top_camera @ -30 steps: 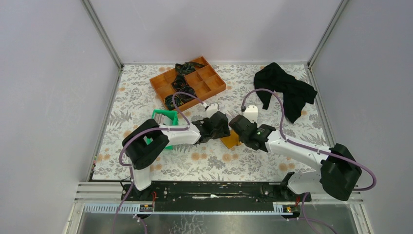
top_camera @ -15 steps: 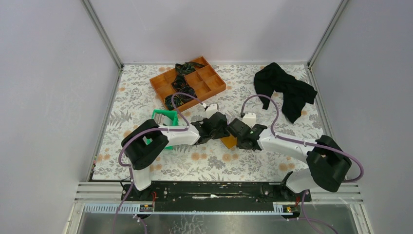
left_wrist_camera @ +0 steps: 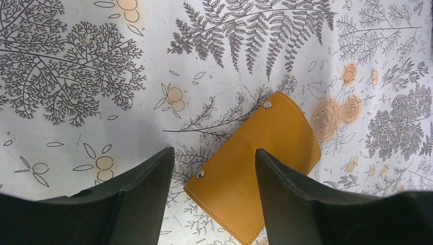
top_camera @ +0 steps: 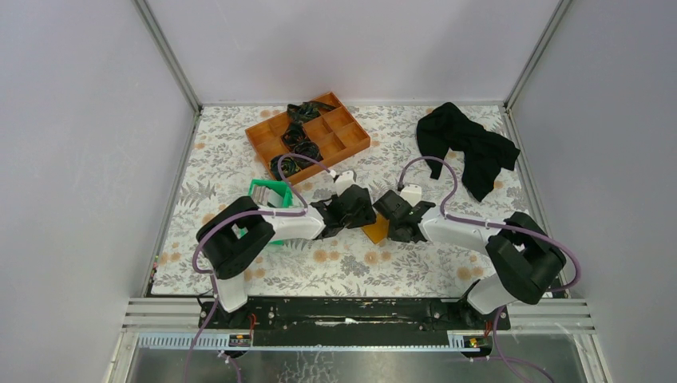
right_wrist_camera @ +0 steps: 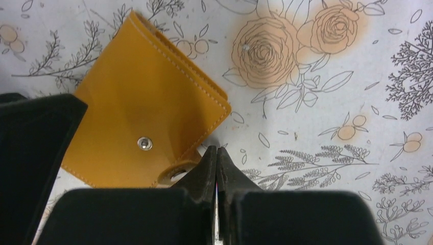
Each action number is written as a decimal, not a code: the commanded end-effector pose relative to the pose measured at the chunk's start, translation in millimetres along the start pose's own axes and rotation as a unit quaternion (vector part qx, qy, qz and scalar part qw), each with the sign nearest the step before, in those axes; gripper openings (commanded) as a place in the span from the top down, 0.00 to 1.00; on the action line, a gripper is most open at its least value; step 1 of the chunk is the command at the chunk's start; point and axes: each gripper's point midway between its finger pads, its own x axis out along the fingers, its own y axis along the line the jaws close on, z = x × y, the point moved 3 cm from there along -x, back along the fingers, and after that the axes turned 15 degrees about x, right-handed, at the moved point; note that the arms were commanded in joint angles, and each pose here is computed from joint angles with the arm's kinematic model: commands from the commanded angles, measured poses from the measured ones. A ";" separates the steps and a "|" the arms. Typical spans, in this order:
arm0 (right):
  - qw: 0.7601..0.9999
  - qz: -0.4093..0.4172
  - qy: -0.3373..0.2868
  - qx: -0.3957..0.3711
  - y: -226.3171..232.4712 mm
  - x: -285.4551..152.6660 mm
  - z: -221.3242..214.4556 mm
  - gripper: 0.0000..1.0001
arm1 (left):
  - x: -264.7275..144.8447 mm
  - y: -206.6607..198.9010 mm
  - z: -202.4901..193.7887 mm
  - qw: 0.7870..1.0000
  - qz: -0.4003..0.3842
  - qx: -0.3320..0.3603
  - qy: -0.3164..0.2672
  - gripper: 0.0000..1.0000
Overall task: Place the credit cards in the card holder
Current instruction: Close the card holder at the center of the board.
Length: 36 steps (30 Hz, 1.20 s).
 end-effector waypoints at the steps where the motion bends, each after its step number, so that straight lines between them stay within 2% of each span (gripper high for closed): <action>1: 1.000 0.011 -0.003 0.005 5.6 9.5 7.0 1.00 | -13.7 65.1 -118.5 0.972 0.091 0.026 0.216 0.32; 8: 0.999 0.028 0.015 0.004 11.9 17.6 4.6 1.00 | -17.6 64.5 -124.5 0.971 0.091 0.022 0.221 0.33; 24: 0.999 0.033 0.011 0.002 30.3 32.7 25.6 1.00 | -33.9 70.4 -140.4 0.969 0.094 0.006 0.229 0.33; 36: 0.999 0.023 0.013 -0.033 43.3 52.9 39.7 1.00 | -41.9 69.8 -147.9 0.969 0.092 0.007 0.230 0.33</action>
